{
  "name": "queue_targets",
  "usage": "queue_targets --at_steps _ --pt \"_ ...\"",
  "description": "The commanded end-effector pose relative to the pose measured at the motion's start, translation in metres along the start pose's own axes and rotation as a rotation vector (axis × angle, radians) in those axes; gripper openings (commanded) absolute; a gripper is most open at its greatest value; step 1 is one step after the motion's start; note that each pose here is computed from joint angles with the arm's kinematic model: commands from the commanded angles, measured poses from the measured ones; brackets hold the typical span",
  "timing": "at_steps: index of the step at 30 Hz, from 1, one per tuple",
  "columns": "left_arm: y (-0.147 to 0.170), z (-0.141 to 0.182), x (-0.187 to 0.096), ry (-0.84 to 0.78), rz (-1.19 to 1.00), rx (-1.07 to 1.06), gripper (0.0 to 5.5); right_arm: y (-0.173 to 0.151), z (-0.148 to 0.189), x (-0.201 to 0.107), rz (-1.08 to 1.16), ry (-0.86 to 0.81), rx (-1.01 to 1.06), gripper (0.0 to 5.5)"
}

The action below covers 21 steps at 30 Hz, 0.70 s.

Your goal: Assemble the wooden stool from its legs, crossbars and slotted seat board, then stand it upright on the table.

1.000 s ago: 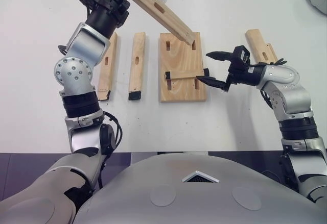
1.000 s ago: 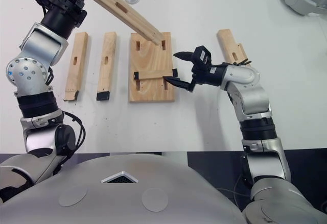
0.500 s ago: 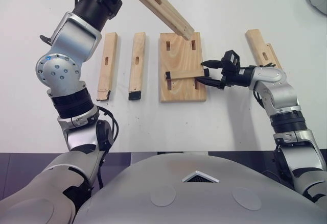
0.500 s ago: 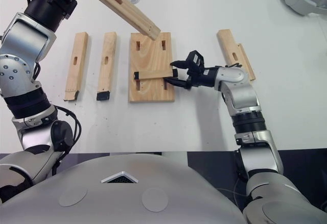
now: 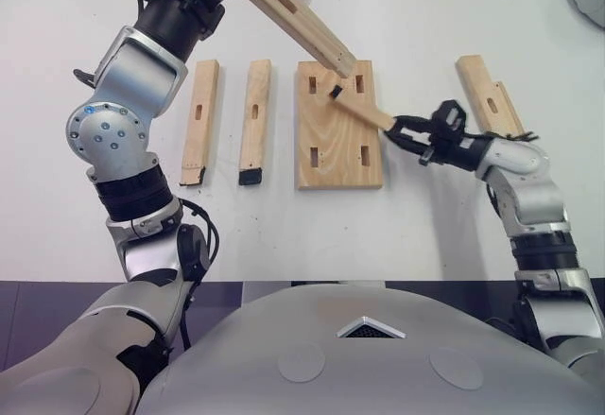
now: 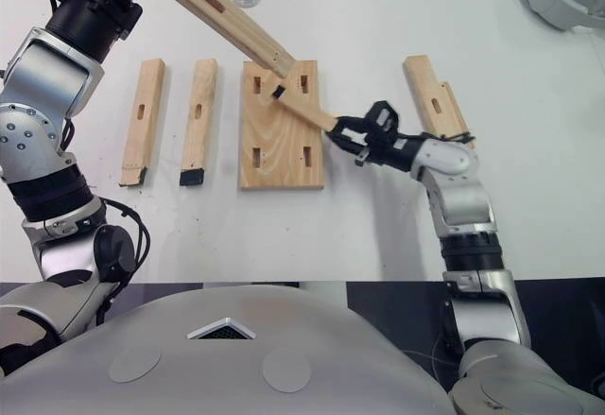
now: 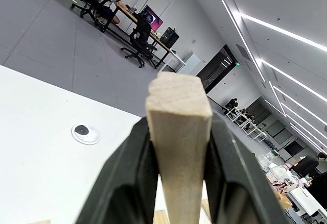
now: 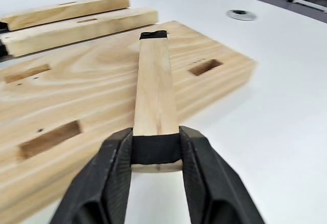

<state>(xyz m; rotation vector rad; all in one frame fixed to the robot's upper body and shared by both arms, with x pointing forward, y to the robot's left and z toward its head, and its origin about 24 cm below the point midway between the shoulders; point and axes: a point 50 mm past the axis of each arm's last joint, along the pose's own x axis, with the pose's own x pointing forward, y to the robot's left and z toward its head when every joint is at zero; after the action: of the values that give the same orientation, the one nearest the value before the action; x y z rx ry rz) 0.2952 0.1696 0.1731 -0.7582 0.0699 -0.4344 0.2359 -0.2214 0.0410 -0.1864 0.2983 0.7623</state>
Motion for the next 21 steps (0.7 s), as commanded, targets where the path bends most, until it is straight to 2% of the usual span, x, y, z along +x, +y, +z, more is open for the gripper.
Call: queue_targets --at_steps 1,4,6,11,14,17,21 --pt "0.001 0.012 -0.012 -0.015 0.045 0.070 1.02 -0.001 -0.023 -0.033 -0.241 0.076 0.052 1.32" --pt "-0.005 0.016 -0.022 0.018 0.089 0.165 1.02 0.012 -0.049 -0.040 -0.381 0.167 0.107 1.32" --pt "-0.012 0.012 -0.029 0.094 0.073 0.171 1.02 0.027 -0.056 -0.038 -0.452 0.162 0.143 1.83" --pt "-0.017 0.003 -0.036 0.168 0.100 0.105 1.02 0.062 -0.046 -0.043 -0.602 0.036 0.080 2.68" --pt "-0.024 0.002 -0.037 0.222 0.080 0.063 1.02 0.064 -0.033 -0.054 -0.699 -0.015 -0.015 3.23" --pt "-0.028 0.002 -0.038 0.272 0.079 0.042 1.02 0.058 -0.022 -0.056 -0.763 -0.053 -0.113 3.33" --pt "-0.024 -0.001 -0.046 0.326 0.118 0.094 1.02 0.059 -0.017 -0.038 -0.693 -0.055 -0.197 3.33"
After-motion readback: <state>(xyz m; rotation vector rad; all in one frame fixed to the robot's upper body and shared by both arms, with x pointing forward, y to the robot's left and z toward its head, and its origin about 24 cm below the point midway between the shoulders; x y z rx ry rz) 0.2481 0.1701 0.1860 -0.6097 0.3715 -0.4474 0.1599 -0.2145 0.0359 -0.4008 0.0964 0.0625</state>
